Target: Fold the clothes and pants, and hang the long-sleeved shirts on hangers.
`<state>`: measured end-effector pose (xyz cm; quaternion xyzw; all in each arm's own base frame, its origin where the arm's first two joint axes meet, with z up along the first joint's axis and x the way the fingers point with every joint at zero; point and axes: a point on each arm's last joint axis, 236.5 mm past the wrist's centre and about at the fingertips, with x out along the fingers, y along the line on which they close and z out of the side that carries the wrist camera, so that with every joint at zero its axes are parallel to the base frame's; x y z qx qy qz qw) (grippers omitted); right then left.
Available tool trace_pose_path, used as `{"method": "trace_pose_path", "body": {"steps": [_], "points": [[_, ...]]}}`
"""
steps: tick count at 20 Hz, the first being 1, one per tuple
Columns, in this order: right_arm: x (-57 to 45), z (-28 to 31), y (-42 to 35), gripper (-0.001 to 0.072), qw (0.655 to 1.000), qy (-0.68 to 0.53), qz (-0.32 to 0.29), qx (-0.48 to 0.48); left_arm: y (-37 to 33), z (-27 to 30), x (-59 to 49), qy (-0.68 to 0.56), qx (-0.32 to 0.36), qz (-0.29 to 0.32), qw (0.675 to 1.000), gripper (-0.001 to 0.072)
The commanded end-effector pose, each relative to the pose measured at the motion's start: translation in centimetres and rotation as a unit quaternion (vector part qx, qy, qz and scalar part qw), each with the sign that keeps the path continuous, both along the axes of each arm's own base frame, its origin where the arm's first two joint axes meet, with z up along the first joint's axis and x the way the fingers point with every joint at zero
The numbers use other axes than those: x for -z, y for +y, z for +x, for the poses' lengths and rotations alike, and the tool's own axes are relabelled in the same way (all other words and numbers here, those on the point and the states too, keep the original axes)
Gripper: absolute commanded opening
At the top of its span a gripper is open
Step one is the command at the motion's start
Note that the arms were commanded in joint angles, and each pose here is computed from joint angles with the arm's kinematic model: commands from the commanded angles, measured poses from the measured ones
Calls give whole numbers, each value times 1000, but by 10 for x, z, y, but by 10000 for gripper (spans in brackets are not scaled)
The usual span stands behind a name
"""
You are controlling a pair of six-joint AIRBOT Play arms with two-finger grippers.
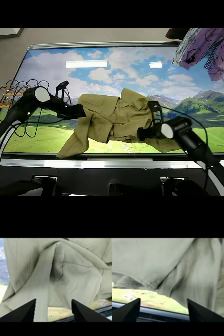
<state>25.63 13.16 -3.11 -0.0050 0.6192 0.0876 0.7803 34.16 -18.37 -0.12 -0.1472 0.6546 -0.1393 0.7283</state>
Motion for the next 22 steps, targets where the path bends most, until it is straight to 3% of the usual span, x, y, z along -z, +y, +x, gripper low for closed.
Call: {"method": "trace_pose_path", "body": {"steps": [1, 8, 16, 17, 19, 20, 22], "points": [[20, 8, 4, 588, 999, -21, -22, -20, -1, -6, 2, 0, 3, 3, 1000, 517], [27, 9, 28, 588, 993, -29, 1, -117, 0, -4, 3, -4, 2, 5, 1000, 517], [55, 20, 32, 570, 992, -20, -7, -122, 3, -3, 4, -6, 3, 12, 1000, 517], [57, 23, 34, 441, 992, -25, -6, -121, 3, -3, 4, -6, 3, 12, 1000, 517], [52, 31, 33, 78, 993, -39, -8, -108, 3, -3, 4, -6, 4, 12, 1000, 517], [45, 36, 32, 28, 995, -46, -7, -91, 3, -4, 4, -6, 4, 12, 1000, 517], [25, 43, 32, 27, 997, -57, 3, -54, 0, -4, 3, -8, 8, 12, 1000, 517]]}}
